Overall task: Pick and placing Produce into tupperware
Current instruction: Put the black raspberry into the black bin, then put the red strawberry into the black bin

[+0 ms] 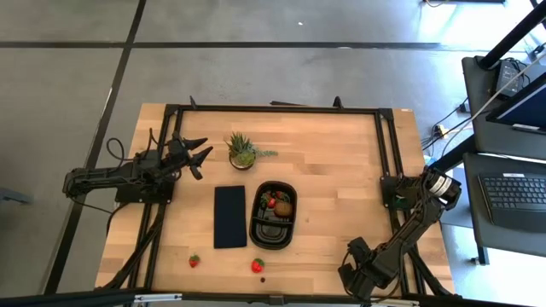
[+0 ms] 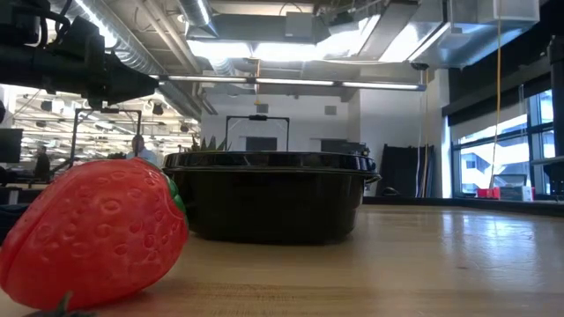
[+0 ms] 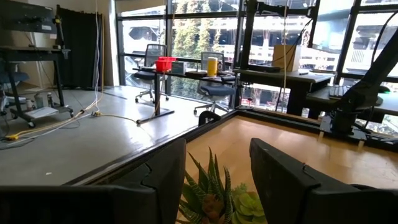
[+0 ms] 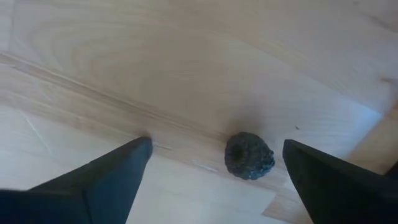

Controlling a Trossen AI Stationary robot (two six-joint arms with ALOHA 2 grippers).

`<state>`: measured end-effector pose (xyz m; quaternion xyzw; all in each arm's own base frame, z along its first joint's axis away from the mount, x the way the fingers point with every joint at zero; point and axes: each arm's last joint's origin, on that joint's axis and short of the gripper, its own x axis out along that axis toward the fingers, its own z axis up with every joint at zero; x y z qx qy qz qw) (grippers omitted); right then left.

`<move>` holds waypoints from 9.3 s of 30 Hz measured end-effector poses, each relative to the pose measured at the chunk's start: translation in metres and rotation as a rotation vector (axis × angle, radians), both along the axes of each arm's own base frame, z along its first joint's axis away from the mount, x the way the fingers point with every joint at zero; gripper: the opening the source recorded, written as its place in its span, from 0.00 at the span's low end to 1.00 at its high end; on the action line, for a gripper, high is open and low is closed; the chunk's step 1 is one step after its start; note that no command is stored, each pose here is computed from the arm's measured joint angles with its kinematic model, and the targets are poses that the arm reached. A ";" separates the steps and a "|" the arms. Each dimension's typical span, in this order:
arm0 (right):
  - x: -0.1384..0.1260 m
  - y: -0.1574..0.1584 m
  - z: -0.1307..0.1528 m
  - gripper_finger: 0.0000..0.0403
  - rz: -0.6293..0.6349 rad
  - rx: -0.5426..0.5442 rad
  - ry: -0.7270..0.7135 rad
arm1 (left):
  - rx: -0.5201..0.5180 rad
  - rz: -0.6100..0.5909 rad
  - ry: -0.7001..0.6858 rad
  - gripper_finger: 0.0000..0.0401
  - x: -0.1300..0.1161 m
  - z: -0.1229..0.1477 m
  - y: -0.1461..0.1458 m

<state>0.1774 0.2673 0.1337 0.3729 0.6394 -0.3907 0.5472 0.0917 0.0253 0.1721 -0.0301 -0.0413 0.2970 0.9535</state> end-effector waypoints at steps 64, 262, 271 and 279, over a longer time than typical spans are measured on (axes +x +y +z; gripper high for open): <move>0.097 -0.045 0.037 0.26 0.245 -0.226 -0.375 | 0.000 0.000 0.000 0.43 0.000 0.000 0.000; 0.001 -0.274 0.048 0.74 0.705 -0.778 -1.026 | -1.382 0.124 1.199 0.79 0.077 -0.033 -0.242; 0.001 -0.274 0.048 0.74 0.704 -0.779 -1.026 | -1.382 0.121 1.196 0.79 0.077 -0.033 -0.242; 0.001 -0.274 0.048 0.74 0.704 -0.780 -1.025 | -1.378 0.126 1.196 0.79 0.077 -0.034 -0.242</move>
